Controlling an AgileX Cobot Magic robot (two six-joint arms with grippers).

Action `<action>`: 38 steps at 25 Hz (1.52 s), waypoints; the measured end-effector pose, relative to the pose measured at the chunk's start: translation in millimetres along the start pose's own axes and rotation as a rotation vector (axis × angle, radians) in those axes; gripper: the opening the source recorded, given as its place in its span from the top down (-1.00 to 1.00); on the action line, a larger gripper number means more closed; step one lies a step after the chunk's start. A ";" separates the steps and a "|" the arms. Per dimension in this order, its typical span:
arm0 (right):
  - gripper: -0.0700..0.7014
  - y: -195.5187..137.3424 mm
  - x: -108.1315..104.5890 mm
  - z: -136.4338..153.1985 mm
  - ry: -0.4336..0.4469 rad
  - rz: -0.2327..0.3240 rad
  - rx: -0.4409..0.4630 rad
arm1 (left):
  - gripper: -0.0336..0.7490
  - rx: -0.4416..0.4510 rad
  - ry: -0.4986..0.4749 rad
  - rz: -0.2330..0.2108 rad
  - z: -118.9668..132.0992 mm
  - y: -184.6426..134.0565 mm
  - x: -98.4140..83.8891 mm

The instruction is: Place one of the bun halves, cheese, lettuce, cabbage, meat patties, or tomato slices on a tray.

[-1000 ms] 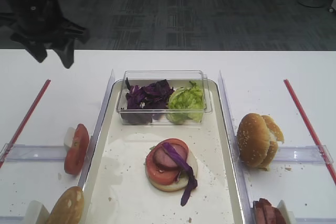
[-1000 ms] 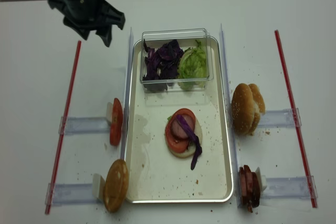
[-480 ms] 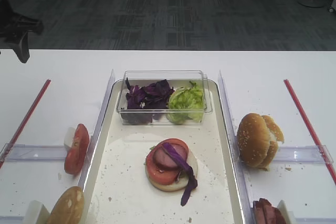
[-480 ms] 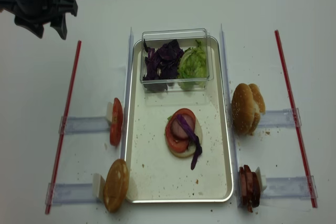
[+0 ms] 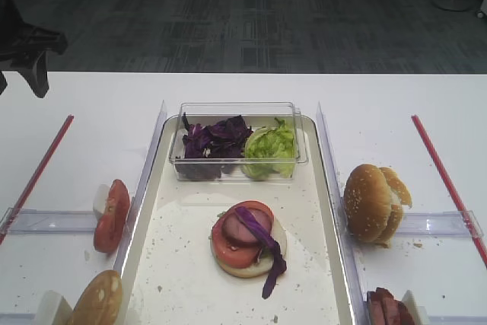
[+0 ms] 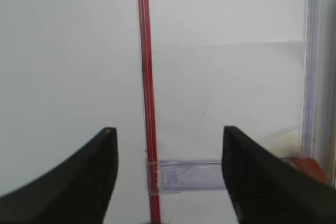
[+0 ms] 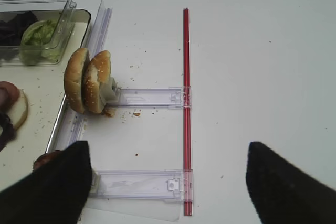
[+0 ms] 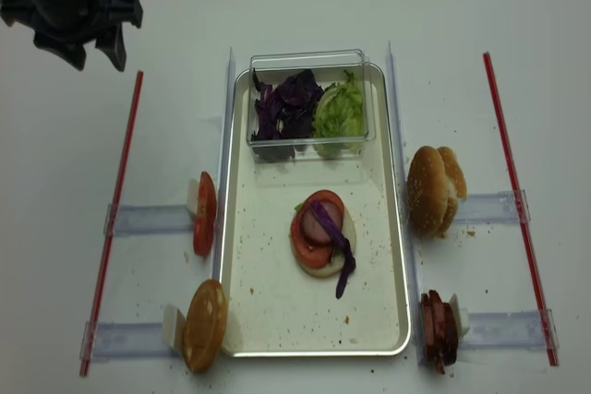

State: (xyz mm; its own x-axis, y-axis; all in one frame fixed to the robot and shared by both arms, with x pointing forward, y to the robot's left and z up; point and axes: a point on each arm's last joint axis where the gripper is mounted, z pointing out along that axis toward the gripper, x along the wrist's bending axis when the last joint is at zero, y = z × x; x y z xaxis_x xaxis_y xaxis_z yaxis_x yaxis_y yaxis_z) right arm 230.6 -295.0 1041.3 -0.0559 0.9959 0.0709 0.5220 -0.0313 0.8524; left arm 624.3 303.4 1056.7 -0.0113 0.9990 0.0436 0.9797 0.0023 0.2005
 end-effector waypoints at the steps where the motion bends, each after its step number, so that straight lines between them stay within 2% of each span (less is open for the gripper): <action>1: -0.78 0.0 0.0 0.0 0.000 0.000 0.000 | -0.11 0.012 0.000 0.001 1.8 -4.1 -0.1; 8: -0.78 0.0 0.0 0.0 0.000 0.000 0.000 | -0.11 0.107 0.037 -0.001 6.7 -49.4 3.3; 18: -0.78 0.0 0.0 0.0 0.000 0.000 0.000 | -0.11 0.171 0.045 -0.021 -3.0 -132.7 4.9; 24: -0.78 0.0 0.0 0.0 0.000 0.000 0.000 | -0.11 0.142 0.029 -0.033 -12.3 -188.2 4.3; 32: -0.78 0.0 0.0 0.0 0.000 0.000 0.000 | -0.11 0.079 -0.007 -0.051 -15.0 -245.4 1.7; 38: -0.78 0.0 0.0 0.0 0.000 0.000 0.000 | -0.11 -0.061 -0.017 -0.057 -18.2 -279.9 1.7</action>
State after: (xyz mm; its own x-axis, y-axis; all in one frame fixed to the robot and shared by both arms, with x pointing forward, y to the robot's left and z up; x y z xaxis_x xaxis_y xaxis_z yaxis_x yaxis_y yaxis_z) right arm 230.6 -295.0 1041.3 -0.0559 0.9959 0.0709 0.5220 -0.0313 0.8524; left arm 346.4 303.6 1018.5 -0.0625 0.9980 0.0135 0.9636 0.0568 0.2611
